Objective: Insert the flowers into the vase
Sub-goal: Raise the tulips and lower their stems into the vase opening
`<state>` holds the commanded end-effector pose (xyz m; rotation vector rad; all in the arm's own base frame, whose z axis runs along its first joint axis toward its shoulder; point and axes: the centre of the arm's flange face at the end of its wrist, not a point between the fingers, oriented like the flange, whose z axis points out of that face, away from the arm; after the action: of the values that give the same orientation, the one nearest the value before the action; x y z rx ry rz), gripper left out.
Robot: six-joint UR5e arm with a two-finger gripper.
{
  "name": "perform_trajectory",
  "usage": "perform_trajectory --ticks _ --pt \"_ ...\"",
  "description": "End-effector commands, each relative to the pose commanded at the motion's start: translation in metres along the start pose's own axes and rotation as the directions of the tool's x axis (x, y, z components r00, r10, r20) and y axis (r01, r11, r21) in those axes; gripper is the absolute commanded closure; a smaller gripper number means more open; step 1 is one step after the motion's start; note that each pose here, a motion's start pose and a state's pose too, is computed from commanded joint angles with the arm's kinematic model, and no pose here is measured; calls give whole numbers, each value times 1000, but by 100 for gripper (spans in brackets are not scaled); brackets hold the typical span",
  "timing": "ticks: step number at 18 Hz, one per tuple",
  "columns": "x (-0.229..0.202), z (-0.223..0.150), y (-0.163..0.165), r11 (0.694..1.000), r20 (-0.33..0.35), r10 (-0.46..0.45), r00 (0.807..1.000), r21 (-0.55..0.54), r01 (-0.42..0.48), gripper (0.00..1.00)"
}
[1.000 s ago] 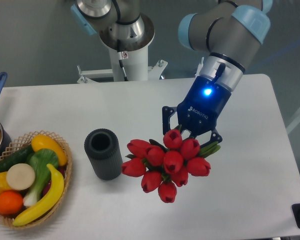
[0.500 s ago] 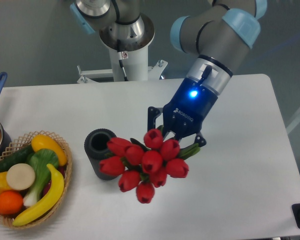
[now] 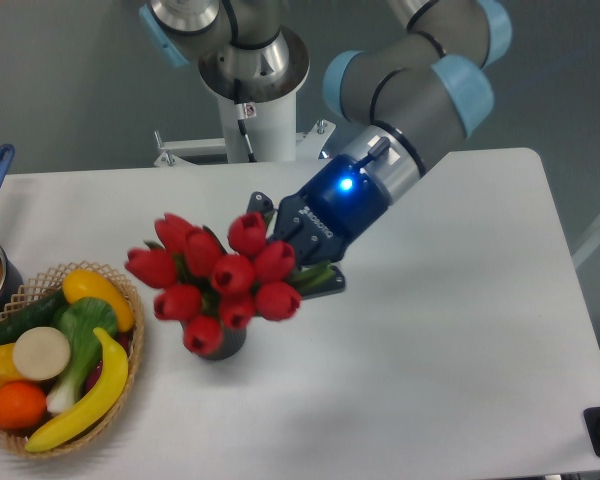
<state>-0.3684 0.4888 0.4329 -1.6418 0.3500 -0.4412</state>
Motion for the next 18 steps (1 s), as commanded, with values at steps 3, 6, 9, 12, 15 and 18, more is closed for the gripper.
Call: perform_trajectory --ticks 3,6,9,12,15,18 --pt "19 5 -9 1000 -23 12 1000 26 -11 75" --pt "28 8 -7 999 -32 13 999 32 -11 75" --pt "34 9 -9 999 -42 18 999 48 -16 75" --pt "42 16 -1 999 -58 5 998 47 -2 75" --pt "45 18 13 999 -60 19 998 47 -16 75" --pt "47 19 21 999 -62 7 998 48 -4 75"
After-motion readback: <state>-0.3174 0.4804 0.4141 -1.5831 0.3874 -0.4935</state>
